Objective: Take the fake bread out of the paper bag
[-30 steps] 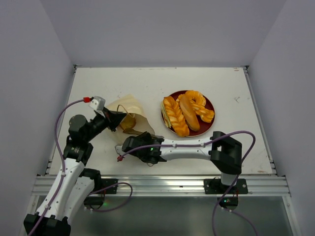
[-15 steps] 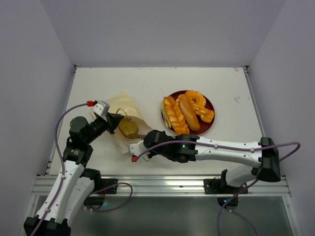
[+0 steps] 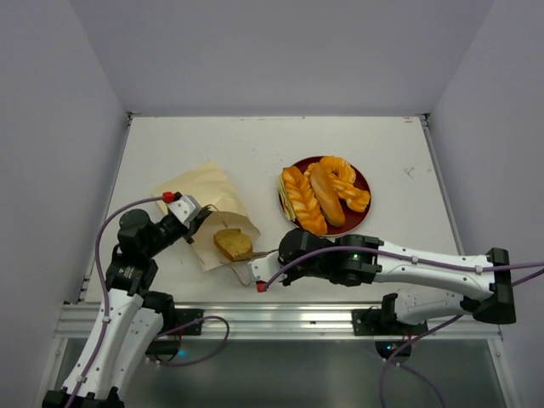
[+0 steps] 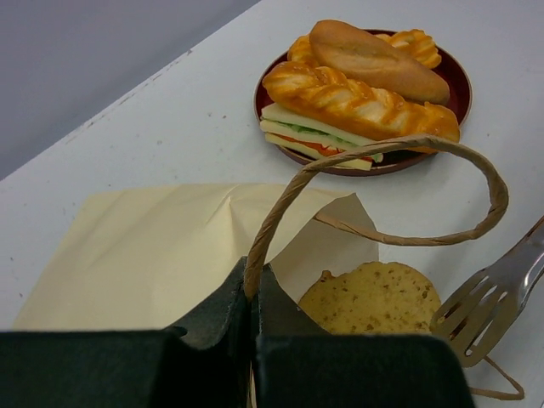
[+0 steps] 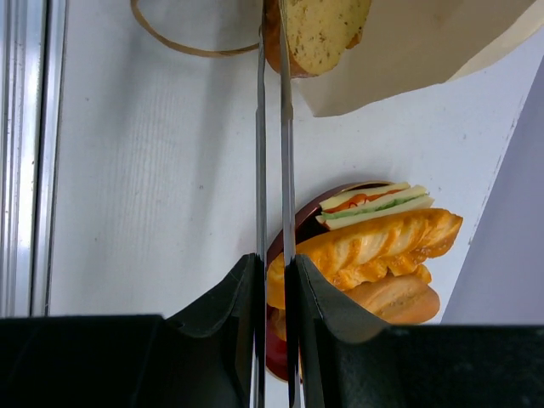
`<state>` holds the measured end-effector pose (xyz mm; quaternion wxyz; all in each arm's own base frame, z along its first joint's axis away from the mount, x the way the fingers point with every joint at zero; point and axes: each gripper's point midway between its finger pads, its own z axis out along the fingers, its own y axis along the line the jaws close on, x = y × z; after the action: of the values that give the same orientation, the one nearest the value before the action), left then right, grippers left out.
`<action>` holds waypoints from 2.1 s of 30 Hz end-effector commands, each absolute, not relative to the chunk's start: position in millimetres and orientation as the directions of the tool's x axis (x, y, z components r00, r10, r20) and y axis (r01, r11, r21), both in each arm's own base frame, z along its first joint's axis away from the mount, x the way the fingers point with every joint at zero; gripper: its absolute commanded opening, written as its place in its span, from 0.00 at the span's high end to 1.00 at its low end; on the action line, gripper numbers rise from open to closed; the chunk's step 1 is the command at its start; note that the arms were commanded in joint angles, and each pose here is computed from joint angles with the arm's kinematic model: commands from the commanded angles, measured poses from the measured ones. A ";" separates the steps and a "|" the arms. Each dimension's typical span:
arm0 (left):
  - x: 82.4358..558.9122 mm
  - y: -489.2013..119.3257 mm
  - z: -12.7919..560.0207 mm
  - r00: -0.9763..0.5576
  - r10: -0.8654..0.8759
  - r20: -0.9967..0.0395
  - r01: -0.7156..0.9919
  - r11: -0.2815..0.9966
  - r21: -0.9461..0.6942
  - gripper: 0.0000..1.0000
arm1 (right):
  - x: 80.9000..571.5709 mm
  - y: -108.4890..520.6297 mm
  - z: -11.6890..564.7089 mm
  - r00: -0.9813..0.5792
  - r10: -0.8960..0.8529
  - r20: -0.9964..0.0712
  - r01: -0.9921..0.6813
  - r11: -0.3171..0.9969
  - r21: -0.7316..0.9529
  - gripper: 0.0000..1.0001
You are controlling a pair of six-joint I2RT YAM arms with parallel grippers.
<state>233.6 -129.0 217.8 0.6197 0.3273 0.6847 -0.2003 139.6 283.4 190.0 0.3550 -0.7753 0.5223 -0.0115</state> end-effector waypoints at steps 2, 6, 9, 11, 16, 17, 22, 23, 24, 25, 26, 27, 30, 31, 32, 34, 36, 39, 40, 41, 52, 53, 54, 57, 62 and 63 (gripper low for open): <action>218.5 -141.2 231.0 0.142 0.272 -0.952 0.768 0.577 0.279 0.98 | 126.3 272.5 218.0 0.469 -0.760 -0.450 -0.811 -0.169 -0.560 1.00; 213.5 -146.7 231.3 0.164 0.290 -0.943 0.800 0.520 0.299 0.99 | 113.8 259.9 227.1 0.484 -0.729 -0.485 -0.822 -0.188 -0.537 1.00; 213.6 -150.1 232.9 0.157 0.276 -0.948 0.814 0.508 0.282 1.00 | 104.1 252.3 227.6 0.492 -0.708 -0.508 -0.832 -0.210 -0.513 1.00; 217.2 -149.9 234.5 0.158 0.272 -0.949 0.808 0.517 0.282 1.00 | 103.5 248.1 223.7 0.485 -0.710 -0.510 -0.836 -0.207 -0.507 1.00; 224.3 -151.3 242.6 0.135 0.218 -0.966 0.798 0.555 0.237 0.99 | 102.7 234.5 229.1 0.478 -0.697 -0.535 -0.840 -0.184 -0.510 1.00; 228.0 -149.6 243.8 0.127 0.211 -0.969 0.785 0.575 0.228 0.99 | 100.4 232.8 231.5 0.479 -0.686 -0.547 -0.843 -0.187 -0.504 1.00; 251.8 -138.6 238.9 -0.010 0.136 -0.991 0.706 0.702 0.089 0.99 | 100.1 211.0 243.6 0.459 -0.675 -0.578 -0.853 -0.154 -0.498 1.00; 255.3 -136.7 238.5 -0.030 0.121 -0.992 0.690 0.720 0.067 0.99 | 101.0 205.8 244.2 0.452 -0.681 -0.576 -0.855 -0.147 -0.498 1.00; 258.3 -135.7 238.9 -0.056 0.092 -0.994 0.674 0.738 0.030 0.99 | 98.7 203.7 245.7 0.451 -0.671 -0.588 -0.859 -0.149 -0.490 1.00; 264.4 -131.4 234.4 -0.086 0.084 -0.993 0.645 0.764 0.008 0.99 | 101.2 198.2 250.1 0.440 -0.669 -0.599 -0.860 -0.123 -0.495 1.00; 268.6 -129.9 236.1 -0.094 0.064 -0.993 0.627 0.779 -0.009 0.99 | 101.6 193.7 250.4 0.435 -0.673 -0.599 -0.862 -0.117 -0.494 1.00; 273.6 -129.2 238.3 -0.101 0.040 -0.994 0.611 0.791 -0.030 0.99 | 102.1 190.8 252.2 0.428 -0.671 -0.605 -0.863 -0.106 -0.493 1.00; 283.1 -124.0 237.7 -0.132 0.003 -0.991 0.563 0.824 -0.072 0.99 | 111.8 176.4 260.0 0.391 -0.680 -0.620 -0.860 -0.030 -0.509 1.00; 286.2 -121.6 237.5 -0.138 -0.003 -0.990 0.545 0.835 -0.079 0.99 | 113.8 173.4 261.7 0.382 -0.681 -0.625 -0.859 -0.011 -0.512 1.00; 288.0 -120.8 239.4 -0.142 -0.013 -0.990 0.536 0.840 -0.088 0.99 | 115.8 168.1 264.6 0.373 -0.680 -0.631 -0.854 0.014 -0.520 1.00; 292.5 -117.5 238.9 -0.153 -0.023 -0.988 0.511 0.854 -0.099 0.99 | 124.1 158.8 265.5 0.341 -0.697 -0.631 -0.846 0.066 -0.530 1.00; 295.0 -116.1 239.1 -0.158 -0.027 -0.987 0.499 0.860 -0.103 0.99 | 132.5 147.4 268.2 0.302 -0.710 -0.636 -0.831 0.131 -0.541 1.00; 296.8 -113.1 236.6 -0.165 -0.027 -0.986 0.481 0.871 -0.105 0.99 | 141.9 132.5 269.9 0.250 -0.727 -0.639 -0.807 0.208 -0.552 1.00; 297.0 -112.3 236.7 -0.164 -0.026 -0.986 0.477 0.873 -0.102 0.99 | 144.4 128.9 269.4 0.235 -0.734 -0.637 -0.801 0.225 -0.555 1.00; 297.0 -112.1 236.3 -0.166 -0.026 -0.986 0.476 0.874 -0.103 0.99 | 148.7 123.3 269.2 0.216 -0.747 -0.629 -0.787 0.248 -0.565 1.00; 283.2 -116.2 241.2 -0.144 -0.032 -0.989 0.511 0.854 -0.101 0.98 | 202.4 97.0 246.7 0.061 -0.861 -0.504 -0.644 0.352 -0.679 1.00; 281.2 -116.7 242.3 -0.142 -0.033 -0.989 0.515 0.851 -0.102 0.98 | 205.9 97.6 245.6 0.059 -0.866 -0.496 -0.637 0.350 -0.687 1.00; 280.0 -116.7 241.5 -0.142 -0.033 -0.989 0.516 0.851 -0.102 0.98 | 209.6 99.1 240.2 0.059 -0.878 -0.476 -0.638 0.333 -0.694 1.00; 276.3 -117.4 243.4 -0.136 -0.035 -0.990 0.523 0.846 -0.102 0.98 | 217.2 105.6 236.2 0.068 -0.884 -0.462 -0.636 0.319 -0.703 1.00; 271.7 -119.2 248.9 -0.115 -0.033 -0.993 0.540 0.837 -0.090 0.97 | 217.7 112.7 205.2 0.057 -0.905 -0.421 -0.693 0.267 -0.670 0.97; 271.0 -119.5 249.8 -0.112 -0.033 -0.993 0.542 0.835 -0.089 0.97 | 216.9 112.2 200.9 0.054 -0.909 -0.413 -0.700 0.260 -0.665 0.94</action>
<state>275.1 -115.1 240.5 0.6348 0.1711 0.7228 -0.2130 208.1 109.2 201.9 0.4068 -0.5977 0.6815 -0.1133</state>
